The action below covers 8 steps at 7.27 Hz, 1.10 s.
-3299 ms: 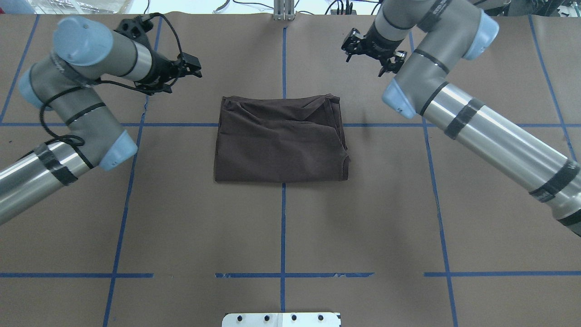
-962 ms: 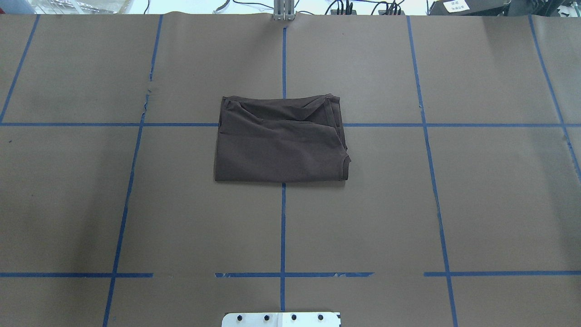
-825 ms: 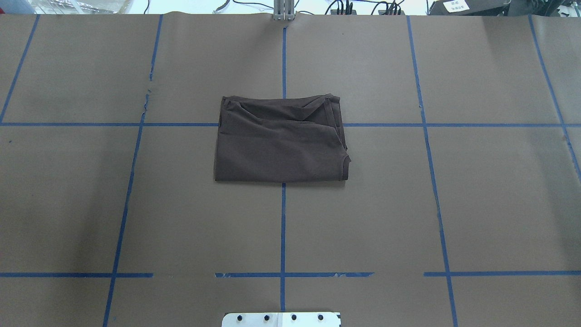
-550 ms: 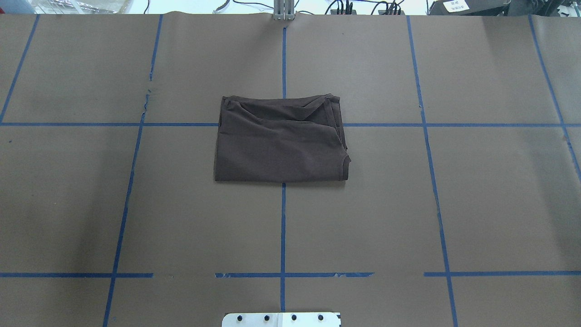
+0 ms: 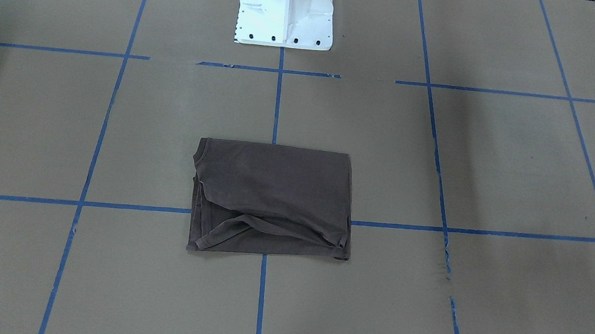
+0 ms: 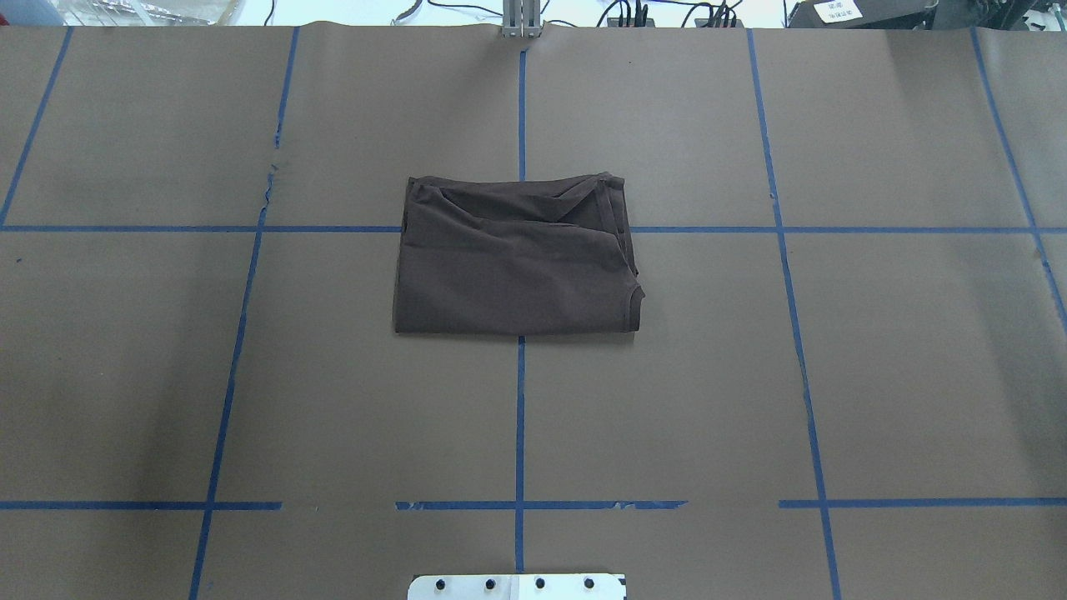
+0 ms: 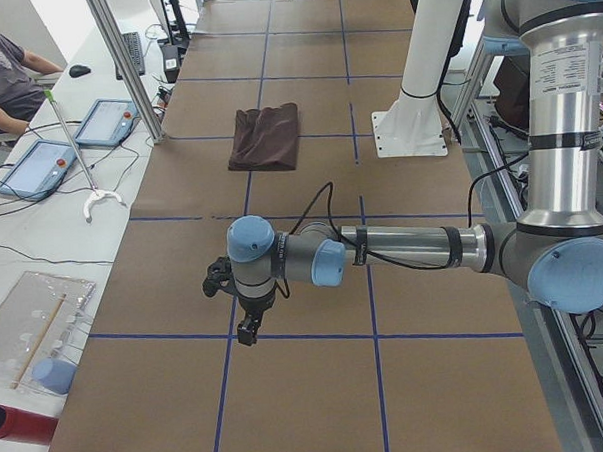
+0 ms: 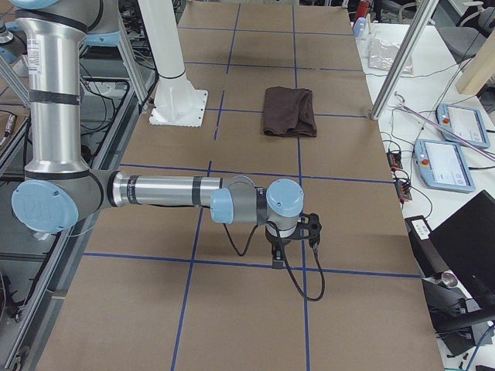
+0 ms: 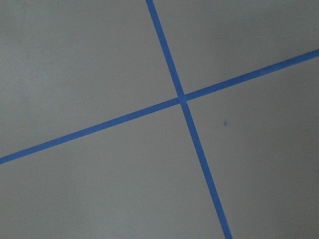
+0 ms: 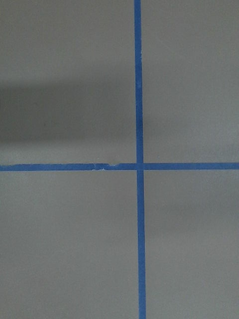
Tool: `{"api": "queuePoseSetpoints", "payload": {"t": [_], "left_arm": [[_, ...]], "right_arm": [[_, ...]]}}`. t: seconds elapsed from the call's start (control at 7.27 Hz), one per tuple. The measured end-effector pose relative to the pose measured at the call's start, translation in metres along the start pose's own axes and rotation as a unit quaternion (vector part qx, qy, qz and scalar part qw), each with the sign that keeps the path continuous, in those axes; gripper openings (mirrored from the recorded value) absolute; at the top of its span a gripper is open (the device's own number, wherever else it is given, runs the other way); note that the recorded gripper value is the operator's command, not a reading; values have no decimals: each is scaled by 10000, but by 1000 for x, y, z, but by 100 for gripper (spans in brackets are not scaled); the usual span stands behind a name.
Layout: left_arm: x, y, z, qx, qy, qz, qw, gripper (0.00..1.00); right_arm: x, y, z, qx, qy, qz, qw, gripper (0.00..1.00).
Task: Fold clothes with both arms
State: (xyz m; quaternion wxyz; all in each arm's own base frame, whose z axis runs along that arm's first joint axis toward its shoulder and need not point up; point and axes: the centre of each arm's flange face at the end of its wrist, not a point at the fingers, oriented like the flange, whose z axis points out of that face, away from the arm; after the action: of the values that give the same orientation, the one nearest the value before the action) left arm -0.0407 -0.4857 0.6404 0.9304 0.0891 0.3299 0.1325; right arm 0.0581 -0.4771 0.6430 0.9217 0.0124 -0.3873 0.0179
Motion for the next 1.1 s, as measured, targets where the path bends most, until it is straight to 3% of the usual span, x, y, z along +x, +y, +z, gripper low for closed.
{"api": "queuePoseSetpoints", "payload": {"t": [0.27, 0.55, 1.1], "left_arm": [[0, 0, 2, -8, 75, -676, 9977, 100], [5, 0, 2, -9, 298, -1526, 9878, 100], [6, 0, 2, -5, 361, -1700, 9848, 100]], "right_arm": [[-1, 0, 0, 2, -8, 1, 10000, 100], [-1, 0, 0, 7, -11, 4, 10000, 100], [-3, 0, -2, 20, -59, -8, 10000, 100]]}}
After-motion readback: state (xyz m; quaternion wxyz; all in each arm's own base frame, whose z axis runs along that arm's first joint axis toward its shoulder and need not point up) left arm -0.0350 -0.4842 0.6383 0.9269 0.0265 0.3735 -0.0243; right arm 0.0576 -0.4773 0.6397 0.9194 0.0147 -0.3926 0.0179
